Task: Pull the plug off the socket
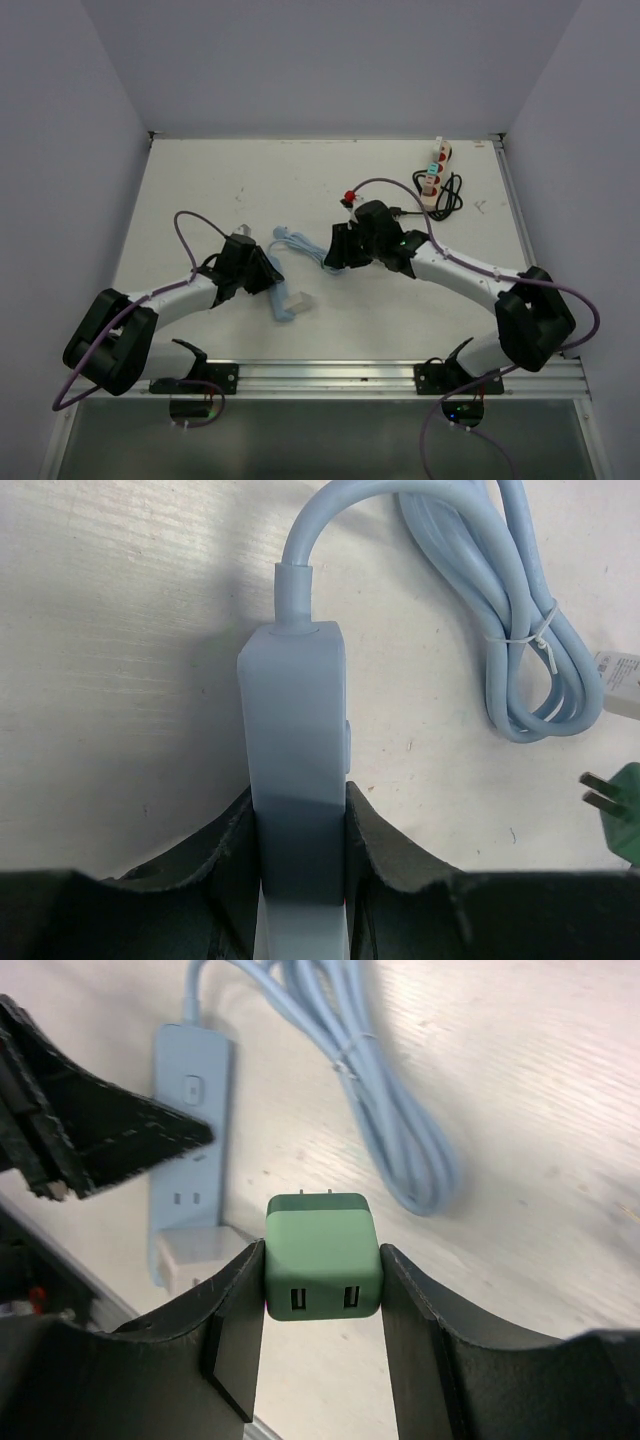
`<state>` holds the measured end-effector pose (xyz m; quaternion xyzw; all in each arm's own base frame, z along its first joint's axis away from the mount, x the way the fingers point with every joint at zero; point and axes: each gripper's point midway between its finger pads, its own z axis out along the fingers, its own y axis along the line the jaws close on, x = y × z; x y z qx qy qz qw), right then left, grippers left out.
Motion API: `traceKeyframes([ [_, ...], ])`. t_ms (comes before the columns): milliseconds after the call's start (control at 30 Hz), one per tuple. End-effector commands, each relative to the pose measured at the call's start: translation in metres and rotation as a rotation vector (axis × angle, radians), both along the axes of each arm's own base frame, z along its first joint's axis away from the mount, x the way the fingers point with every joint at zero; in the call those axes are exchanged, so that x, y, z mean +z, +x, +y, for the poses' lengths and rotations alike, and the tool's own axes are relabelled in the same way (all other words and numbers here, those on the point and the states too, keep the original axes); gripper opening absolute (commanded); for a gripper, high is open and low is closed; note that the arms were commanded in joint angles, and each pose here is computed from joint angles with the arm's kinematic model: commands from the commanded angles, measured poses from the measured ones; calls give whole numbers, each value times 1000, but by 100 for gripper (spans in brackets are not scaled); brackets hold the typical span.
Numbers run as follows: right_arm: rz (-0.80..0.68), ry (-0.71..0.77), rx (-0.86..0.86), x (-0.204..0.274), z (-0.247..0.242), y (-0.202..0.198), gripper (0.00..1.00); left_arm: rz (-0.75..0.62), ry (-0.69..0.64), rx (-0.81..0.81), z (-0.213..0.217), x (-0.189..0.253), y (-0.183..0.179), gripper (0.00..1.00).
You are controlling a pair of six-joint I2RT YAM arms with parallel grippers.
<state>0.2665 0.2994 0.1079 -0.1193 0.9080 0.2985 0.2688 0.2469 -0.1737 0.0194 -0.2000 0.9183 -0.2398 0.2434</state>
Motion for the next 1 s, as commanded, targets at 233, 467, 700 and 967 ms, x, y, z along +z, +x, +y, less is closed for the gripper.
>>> traceKeyframes([
  [233, -157, -298, -225, -47, -104, 2, 0, 106, 121, -33, 22, -28, -29, 0],
  [467, -260, -266, -286, -52, -107, 22, 0, 98, 116, -34, 22, -24, -29, 0],
  [700, -243, -325, -273, -73, -111, 24, 22, 104, 114, -33, 23, -25, -30, 0],
  [967, -234, -248, -225, -50, -102, 12, 87, 96, 108, -27, 23, -23, -28, 0],
])
